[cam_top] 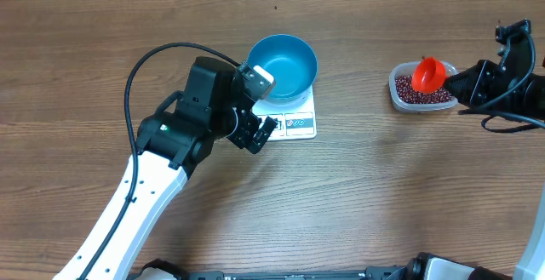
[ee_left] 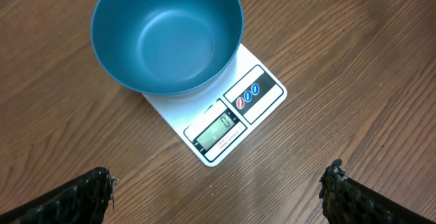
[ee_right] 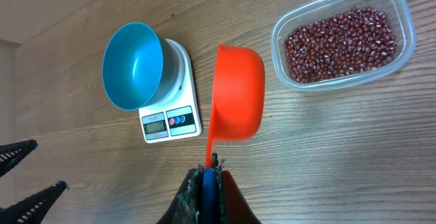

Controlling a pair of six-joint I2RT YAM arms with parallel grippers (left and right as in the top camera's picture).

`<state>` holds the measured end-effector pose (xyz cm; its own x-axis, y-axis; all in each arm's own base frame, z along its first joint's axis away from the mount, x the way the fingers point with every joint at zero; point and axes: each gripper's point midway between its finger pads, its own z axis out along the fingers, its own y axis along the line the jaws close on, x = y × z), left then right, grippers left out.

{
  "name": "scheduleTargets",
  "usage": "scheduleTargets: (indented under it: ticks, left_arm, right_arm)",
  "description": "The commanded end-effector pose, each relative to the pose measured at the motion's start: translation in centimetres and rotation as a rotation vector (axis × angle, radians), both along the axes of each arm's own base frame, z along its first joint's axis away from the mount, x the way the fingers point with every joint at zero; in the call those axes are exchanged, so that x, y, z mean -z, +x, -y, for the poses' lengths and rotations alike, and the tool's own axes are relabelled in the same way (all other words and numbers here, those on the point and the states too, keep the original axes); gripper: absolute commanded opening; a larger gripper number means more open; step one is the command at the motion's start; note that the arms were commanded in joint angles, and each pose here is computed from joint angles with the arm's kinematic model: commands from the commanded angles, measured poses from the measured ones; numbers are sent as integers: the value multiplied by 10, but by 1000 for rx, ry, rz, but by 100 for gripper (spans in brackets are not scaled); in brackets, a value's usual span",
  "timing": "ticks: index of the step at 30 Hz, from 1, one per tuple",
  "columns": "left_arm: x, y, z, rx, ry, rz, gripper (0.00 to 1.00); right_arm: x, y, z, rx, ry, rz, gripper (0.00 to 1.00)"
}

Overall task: Scoop item into bowl and weigh 150g on scale
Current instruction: 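Lift the left gripper back from the scale display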

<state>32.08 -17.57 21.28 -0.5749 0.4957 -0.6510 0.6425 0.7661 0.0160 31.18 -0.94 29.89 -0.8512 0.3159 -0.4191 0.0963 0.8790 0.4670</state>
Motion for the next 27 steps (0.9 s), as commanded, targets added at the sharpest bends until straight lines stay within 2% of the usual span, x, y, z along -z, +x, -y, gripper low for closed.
scheduleTargets:
  ticks: [1, 23, 27]
  left_arm:
    - [0, 3, 6, 28, -1, -3, 100]
    - [0, 3, 6, 27, -1, -5, 100]
    - [0, 4, 5, -19, -26, -26, 100]
  right_arm:
    - [-4, 0, 0, -6, -2, 16, 4]
    - [-3, -2, 0, -6, 1, 6, 4]
    - [-3, -2, 0, -5, 1, 6, 4]
